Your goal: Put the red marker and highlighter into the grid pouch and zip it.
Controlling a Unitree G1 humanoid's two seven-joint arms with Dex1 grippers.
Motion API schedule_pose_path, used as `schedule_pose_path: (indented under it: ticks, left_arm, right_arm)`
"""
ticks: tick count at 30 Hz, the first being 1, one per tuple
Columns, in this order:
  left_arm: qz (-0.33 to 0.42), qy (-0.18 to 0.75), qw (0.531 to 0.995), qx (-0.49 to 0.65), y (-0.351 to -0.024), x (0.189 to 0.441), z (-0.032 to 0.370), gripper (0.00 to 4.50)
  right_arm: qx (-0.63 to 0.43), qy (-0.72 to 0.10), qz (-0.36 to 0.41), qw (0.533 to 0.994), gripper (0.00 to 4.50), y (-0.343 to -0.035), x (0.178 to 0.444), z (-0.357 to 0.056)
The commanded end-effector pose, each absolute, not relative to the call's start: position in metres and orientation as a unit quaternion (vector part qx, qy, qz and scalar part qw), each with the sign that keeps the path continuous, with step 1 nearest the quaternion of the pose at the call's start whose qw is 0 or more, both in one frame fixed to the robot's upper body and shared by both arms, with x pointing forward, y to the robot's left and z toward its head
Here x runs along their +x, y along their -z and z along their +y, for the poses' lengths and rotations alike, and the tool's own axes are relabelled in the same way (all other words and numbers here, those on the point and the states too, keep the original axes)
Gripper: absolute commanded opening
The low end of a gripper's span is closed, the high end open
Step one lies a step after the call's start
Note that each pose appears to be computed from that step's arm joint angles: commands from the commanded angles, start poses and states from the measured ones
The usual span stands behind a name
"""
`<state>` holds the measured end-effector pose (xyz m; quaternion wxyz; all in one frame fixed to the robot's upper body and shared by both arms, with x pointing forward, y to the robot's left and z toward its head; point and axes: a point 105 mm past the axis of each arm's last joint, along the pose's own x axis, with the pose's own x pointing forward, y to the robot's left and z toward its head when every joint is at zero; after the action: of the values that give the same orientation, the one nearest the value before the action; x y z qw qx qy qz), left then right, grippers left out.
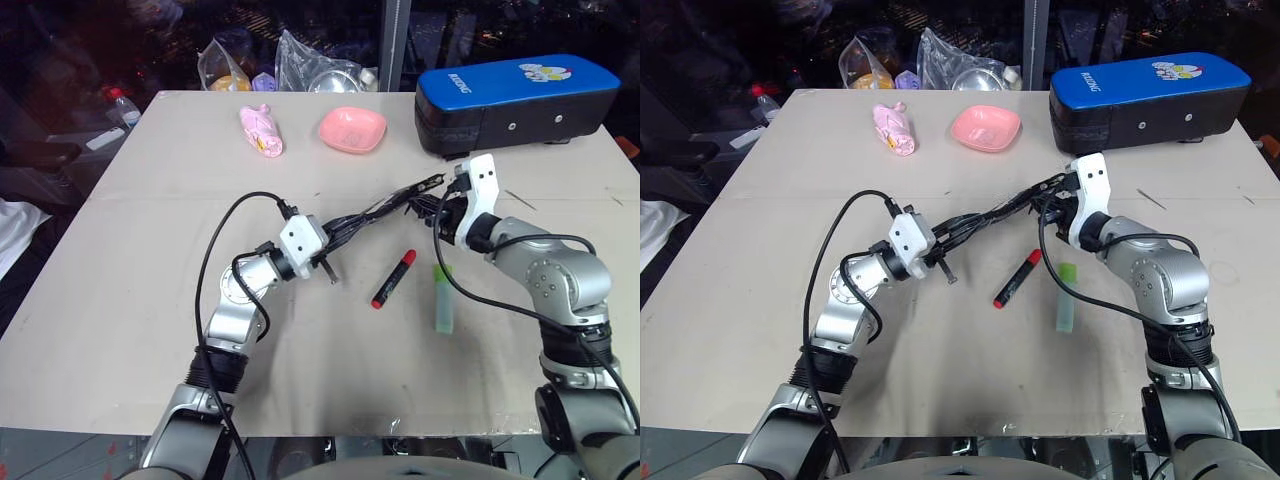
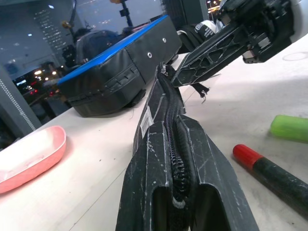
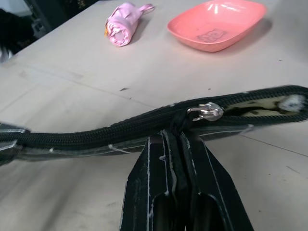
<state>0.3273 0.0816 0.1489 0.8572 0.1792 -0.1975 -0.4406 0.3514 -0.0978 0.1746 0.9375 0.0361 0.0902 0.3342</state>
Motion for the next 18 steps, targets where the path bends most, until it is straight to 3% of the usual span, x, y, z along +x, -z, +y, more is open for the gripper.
schedule_pose_path:
  ticks: [1,9,18]
  left_arm:
    - [-0.217,0.436,0.854,0.183,-0.156,0.327,0.078,0.02]
    - [-0.228,0.41,0.863,0.188,-0.158,0.332,0.078,0.02]
    - [-0.263,0.306,0.892,0.205,-0.176,0.35,0.103,0.02]
  right_arm:
    - [0.021,-0.382,0.062,0.922,0.0,-0.191,0.339,-0.081]
    - [0.008,-0.416,0.072,0.906,0.0,-0.189,0.33,-0.073]
    - [0.002,-0.392,0.066,0.917,0.0,-0.194,0.336,-0.087]
